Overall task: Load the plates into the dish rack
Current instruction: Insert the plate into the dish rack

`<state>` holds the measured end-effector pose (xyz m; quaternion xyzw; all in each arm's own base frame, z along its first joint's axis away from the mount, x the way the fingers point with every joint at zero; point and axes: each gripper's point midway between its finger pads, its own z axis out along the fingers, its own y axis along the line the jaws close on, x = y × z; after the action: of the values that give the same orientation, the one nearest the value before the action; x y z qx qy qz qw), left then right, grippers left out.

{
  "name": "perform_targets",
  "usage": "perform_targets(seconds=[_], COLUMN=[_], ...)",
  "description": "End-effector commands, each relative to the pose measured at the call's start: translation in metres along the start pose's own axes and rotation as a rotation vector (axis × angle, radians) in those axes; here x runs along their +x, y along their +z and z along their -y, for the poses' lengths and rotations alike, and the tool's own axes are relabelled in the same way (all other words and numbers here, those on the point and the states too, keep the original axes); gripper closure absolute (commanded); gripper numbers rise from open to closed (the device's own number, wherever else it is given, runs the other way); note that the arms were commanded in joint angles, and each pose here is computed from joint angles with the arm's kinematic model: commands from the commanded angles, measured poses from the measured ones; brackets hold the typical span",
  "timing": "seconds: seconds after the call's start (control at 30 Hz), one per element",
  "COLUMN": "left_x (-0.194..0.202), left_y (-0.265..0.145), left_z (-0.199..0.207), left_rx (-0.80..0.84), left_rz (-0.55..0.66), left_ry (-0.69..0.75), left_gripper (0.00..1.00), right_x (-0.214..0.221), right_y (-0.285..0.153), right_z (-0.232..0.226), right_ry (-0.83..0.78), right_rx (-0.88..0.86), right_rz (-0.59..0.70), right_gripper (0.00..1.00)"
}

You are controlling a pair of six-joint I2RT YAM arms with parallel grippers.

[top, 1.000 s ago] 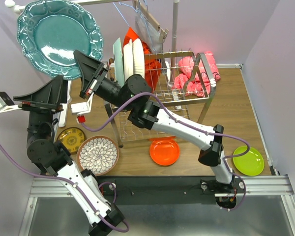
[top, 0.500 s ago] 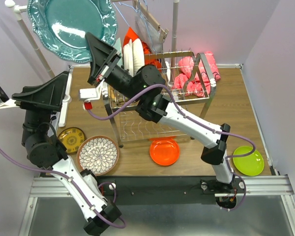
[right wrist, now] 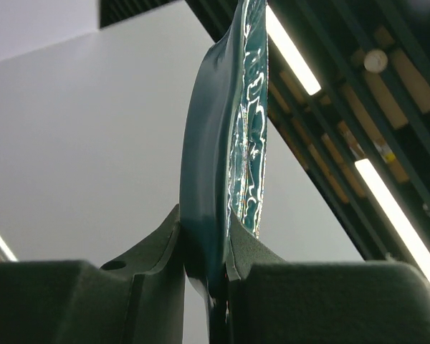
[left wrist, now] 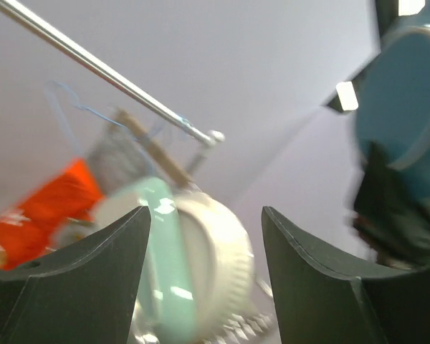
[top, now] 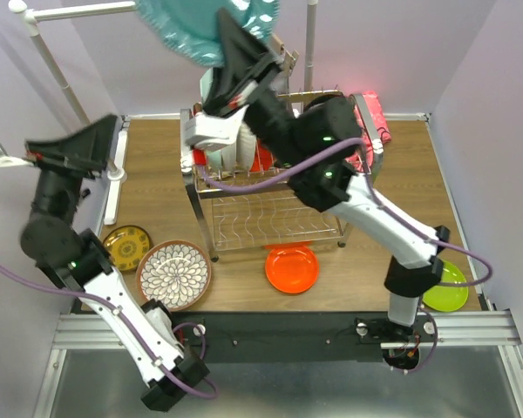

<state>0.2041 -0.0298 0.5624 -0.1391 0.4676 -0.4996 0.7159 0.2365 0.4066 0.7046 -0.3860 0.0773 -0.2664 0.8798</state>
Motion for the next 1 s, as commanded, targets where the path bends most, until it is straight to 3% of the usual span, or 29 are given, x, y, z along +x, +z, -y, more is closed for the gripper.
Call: perform_targets(seconds=[0.0, 0.07, 0.2, 0.57, 0.97], left_x=[-0.036, -0.052, -0.066, -0.065, -0.05], left_y=[0.017, 0.025, 0.029, 0.027, 0.011], left_z=[-0.046, -0.023, -0.013, -0.042, -0.058], left_rx=[-0.279, -0.265, -0.257, -0.276, -0.316], left_rz=[-0.005, 0.019, 0.055, 0.041, 0.013], left_ry=[0.332, 0.499, 0.623, 0.628, 0.626], left_gripper=[0.28, 0.28, 0.27, 0.27, 0.27], right_x=[0.057, 0.069, 0.082, 0.101, 0.085], right_y=[-0.047, -0.058, -0.078, -0.132, -0.142], right_z=[0.14, 0.154, 0.163, 0.166, 0.148], right_ry=[0.145, 0.238, 0.367, 0.89, 1.389], right_rx=[0.27, 0.273, 0.277, 0.244, 0.271], right_rz=[-0.18, -0.221, -0.285, -0.431, -0.431], right_gripper=[0.99, 0.99, 0.99, 0.99, 0.99])
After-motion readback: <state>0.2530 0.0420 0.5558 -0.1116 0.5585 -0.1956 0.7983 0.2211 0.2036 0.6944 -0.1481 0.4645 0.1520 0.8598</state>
